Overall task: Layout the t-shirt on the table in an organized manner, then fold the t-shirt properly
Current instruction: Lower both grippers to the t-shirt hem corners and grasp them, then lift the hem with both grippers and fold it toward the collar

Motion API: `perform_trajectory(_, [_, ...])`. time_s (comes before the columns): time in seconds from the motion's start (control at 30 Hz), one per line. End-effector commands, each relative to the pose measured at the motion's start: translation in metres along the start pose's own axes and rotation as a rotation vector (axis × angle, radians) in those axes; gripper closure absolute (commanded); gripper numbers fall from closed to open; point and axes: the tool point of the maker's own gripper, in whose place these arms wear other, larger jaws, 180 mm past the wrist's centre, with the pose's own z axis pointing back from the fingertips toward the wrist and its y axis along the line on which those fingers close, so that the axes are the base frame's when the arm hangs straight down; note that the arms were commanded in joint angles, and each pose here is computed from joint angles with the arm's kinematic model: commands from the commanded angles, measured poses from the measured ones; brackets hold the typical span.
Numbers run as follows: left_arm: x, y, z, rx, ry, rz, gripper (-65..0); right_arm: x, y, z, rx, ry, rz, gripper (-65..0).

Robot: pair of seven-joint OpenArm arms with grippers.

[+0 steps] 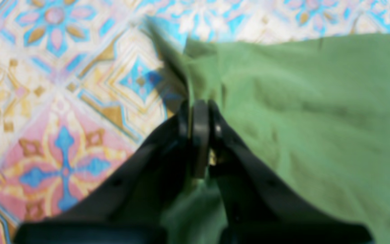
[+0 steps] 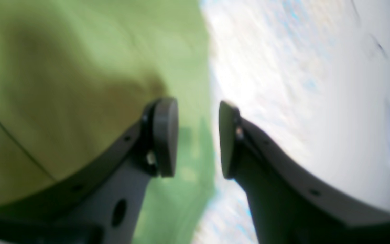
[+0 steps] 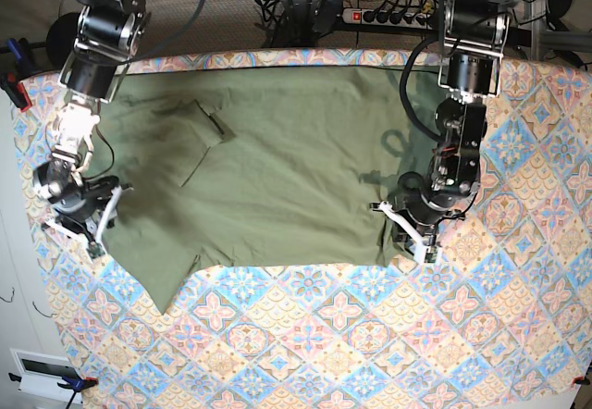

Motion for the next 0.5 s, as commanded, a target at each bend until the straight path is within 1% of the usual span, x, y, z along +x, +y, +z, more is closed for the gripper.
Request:
perform_trajectory(0.0, [0.027, 0.005, 0.007, 0.005, -0.078, -0.003, 0.0, 0.019, -0.019, 0.002, -0.027, -0.058, -0.009, -19.8])
perform_trajectory(0.13, [0.021, 0.013, 0.019, 0.025, -0.093, 0.016, 0.0, 0.035, -0.007, -0.025, 0.059, -0.086, -0.051, -19.9])
perform_trajectory(0.23, [0.021, 0.013, 0.031, 0.027, -0.111, -0.008, 0.0, 0.046, 0.001, -0.04, 0.111, -0.135, -0.094, -19.9])
perform_trajectory(0.37, [0.016, 0.009, 0.045, 0.02, -0.122, -0.035, 0.0, 0.056, 0.006, -0.051, 0.154, -0.206, -0.15, -19.9])
perform_trajectory(0.4, [0.015, 0.009, 0.047, 0.021, -0.122, -0.036, 0.0, 0.058, 0.002, -0.052, 0.155, -0.221, -0.162, -19.9])
perform_trajectory(0.47, [0.014, 0.017, 0.054, 0.039, -0.129, -0.039, 0.0, 0.062, 0.0, -0.056, 0.17, -0.249, -0.195, -19.9])
